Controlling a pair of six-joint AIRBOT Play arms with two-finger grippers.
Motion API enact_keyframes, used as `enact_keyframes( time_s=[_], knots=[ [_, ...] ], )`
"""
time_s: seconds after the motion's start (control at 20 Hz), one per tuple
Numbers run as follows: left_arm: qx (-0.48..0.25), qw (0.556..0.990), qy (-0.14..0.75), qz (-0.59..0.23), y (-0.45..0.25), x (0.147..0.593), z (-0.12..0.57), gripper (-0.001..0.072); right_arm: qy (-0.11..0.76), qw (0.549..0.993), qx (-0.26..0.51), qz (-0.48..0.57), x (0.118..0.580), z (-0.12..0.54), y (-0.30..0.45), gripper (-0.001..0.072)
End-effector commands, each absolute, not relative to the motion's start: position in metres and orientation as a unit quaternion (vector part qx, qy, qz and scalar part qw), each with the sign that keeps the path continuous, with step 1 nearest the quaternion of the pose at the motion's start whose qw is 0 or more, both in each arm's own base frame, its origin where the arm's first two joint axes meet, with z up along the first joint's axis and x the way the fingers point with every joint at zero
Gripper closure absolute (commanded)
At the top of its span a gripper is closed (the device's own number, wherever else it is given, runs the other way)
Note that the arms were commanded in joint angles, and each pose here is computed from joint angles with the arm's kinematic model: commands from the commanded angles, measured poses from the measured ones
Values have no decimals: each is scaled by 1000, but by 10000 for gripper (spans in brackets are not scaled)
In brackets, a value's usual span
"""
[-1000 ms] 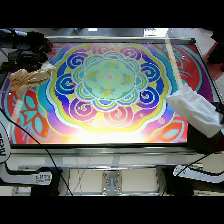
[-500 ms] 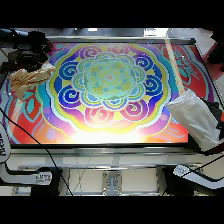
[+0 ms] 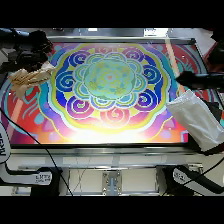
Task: Fold the shirts.
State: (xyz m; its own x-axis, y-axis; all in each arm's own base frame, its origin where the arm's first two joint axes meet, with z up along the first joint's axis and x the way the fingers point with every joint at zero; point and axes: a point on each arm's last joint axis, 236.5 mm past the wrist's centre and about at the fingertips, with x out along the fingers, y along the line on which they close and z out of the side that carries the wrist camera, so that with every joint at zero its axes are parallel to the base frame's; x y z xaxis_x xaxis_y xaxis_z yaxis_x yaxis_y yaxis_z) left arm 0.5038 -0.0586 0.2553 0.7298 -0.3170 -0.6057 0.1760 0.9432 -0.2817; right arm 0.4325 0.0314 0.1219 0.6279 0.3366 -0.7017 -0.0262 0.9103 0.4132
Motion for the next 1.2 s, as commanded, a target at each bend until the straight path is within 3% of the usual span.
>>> enact_keyframes(
  time_s=[0.0, 0.2, 0.4, 0.65, 1.15],
  knots=[
    [-111, 909, 377, -141, -64, 491, 244, 688, 450, 850, 176, 211, 437, 72, 156, 328],
    [-110, 907, 381, -142, -64, 490, 242, 688, 528, 797, 132, 261, 405, 10, 221, 328],
    [-110, 907, 381, -142, -64, 490, 242, 688, 589, 748, 136, 275, 360, -3, 262, 331],
    [-110, 907, 381, -142, -64, 490, 242, 688, 594, 736, 117, 303, 339, -2, 291, 330],
    [-110, 907, 381, -142, -64, 490, 242, 688, 594, 736, 115, 304, 338, -2, 292, 330]
  ],
)
